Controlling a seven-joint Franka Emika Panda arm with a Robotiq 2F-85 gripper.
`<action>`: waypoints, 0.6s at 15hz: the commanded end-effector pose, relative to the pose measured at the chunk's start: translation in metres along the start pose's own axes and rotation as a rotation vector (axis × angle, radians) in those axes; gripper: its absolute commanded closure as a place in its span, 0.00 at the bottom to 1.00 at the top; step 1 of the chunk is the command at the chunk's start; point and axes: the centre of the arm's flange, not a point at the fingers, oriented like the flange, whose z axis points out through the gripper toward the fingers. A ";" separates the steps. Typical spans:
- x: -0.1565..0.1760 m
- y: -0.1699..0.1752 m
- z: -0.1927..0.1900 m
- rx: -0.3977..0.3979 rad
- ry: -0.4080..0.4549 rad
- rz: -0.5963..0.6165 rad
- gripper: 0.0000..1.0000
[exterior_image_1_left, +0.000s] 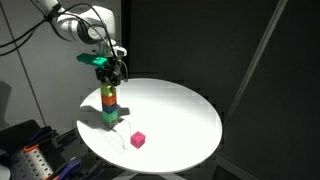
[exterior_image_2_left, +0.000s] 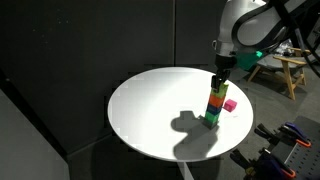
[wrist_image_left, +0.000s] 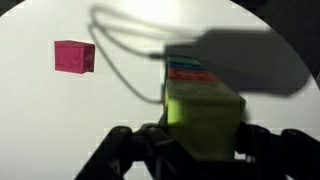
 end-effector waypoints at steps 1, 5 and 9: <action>0.004 0.003 -0.008 -0.008 0.000 0.000 0.75; 0.003 0.005 -0.018 -0.010 -0.004 -0.004 0.75; 0.002 0.010 -0.029 -0.013 -0.011 0.003 0.75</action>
